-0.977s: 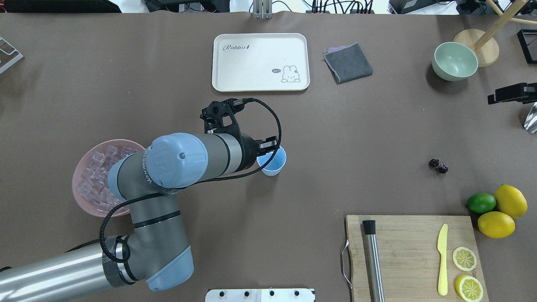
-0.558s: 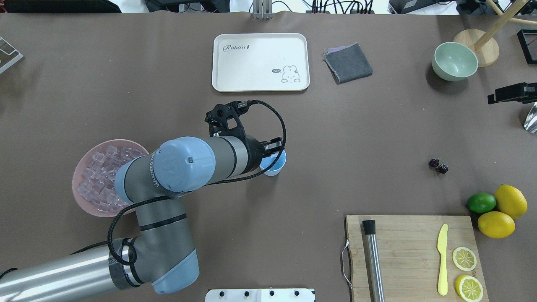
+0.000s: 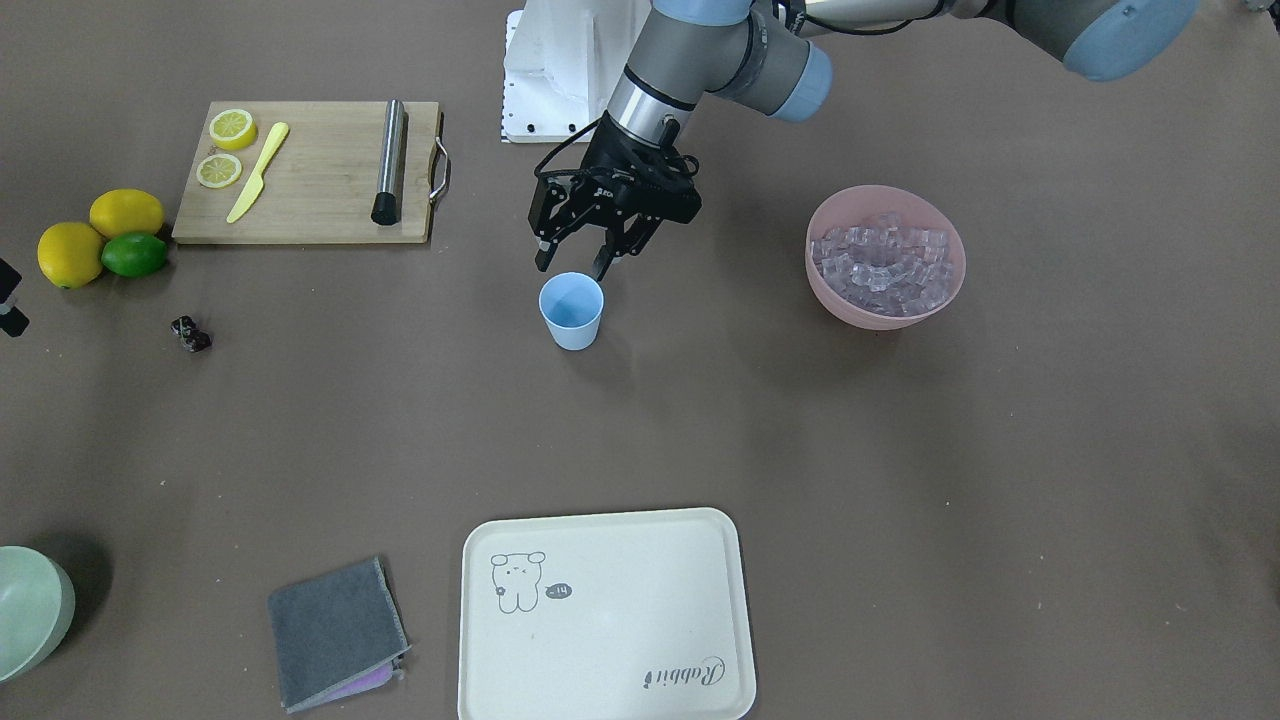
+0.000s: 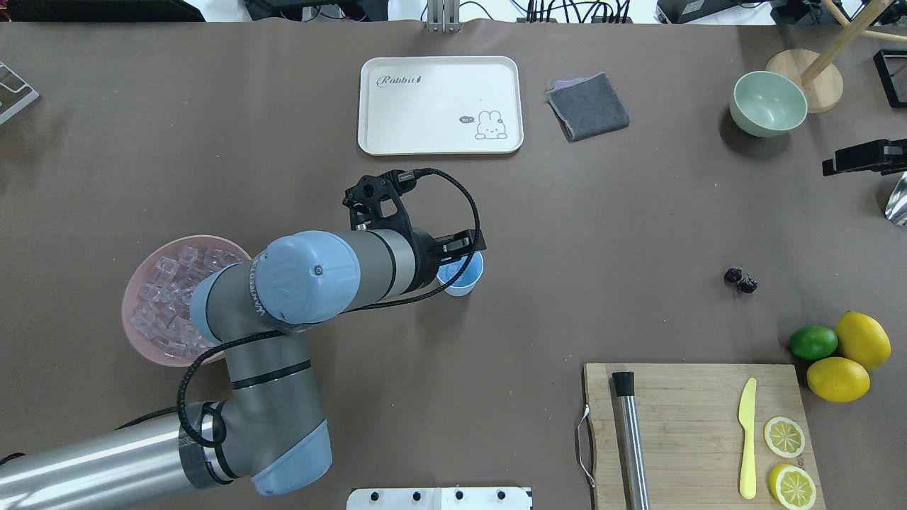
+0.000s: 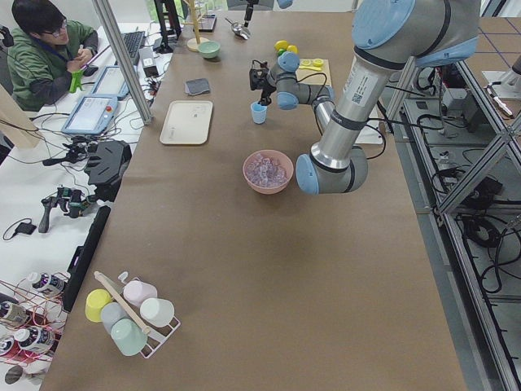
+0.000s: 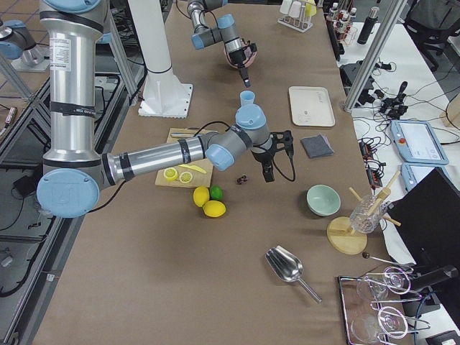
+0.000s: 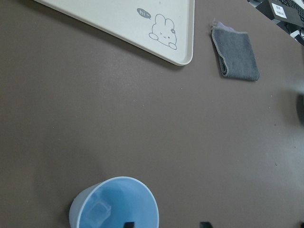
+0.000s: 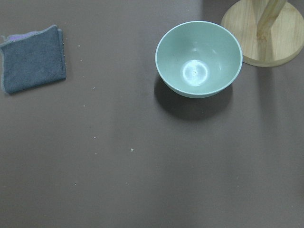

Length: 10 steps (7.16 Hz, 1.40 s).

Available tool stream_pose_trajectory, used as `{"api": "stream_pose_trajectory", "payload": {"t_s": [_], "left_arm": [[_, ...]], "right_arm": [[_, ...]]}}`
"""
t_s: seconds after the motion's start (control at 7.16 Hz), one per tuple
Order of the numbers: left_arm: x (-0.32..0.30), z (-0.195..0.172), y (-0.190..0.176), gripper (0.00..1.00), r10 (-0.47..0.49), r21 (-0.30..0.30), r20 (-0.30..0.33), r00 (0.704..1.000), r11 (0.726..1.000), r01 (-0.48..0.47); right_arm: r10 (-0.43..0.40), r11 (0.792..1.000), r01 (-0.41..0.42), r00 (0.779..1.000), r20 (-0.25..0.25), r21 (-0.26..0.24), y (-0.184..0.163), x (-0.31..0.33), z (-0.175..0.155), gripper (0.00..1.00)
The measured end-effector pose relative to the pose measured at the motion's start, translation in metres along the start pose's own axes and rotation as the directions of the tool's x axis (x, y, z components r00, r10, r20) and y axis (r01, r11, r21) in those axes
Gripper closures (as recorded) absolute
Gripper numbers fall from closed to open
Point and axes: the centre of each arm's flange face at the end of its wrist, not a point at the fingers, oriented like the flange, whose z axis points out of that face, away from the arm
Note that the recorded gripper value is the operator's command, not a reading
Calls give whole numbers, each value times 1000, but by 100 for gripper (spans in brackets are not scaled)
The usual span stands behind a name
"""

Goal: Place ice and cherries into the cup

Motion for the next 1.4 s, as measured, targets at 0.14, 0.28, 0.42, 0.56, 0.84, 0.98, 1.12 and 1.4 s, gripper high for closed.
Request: {"api": "stream_pose_trajectory", "payload": {"t_s": [0.14,0.28,0.42,0.56,0.84,0.98,1.12,1.4], "left_arm": [[-20,-14,-4,4,72,3,9,997,997,-72],[-45,-39,-6,4,139,-3,30,990,990,-139],[-70,-68,-14,4,183,-21,69,981,983,-182],[-97,-95,-31,3,215,-46,114,970,976,-211],[-164,-140,-64,3,316,-123,190,929,947,-297],[-188,-152,-74,4,383,-165,204,901,921,-354],[-201,-150,-78,9,443,-194,202,873,892,-408],[-222,-125,-80,16,502,-201,163,849,860,-469]], "right_arm": [[-2,1000,2,1000,1,0,0,-1,0,0],[-3,1000,3,1000,2,-1,-1,-2,1,0],[-3,1000,3,1000,2,-2,0,-2,1,0],[-5,1000,5,1000,3,-3,0,-3,2,0],[-5,1000,5,1000,3,-6,1,-4,3,0],[-6,1000,6,1000,4,-9,2,-4,4,0],[-6,1000,6,1000,4,-12,2,-4,5,0],[-5,1000,5,1000,3,-17,3,-3,7,0]]}}
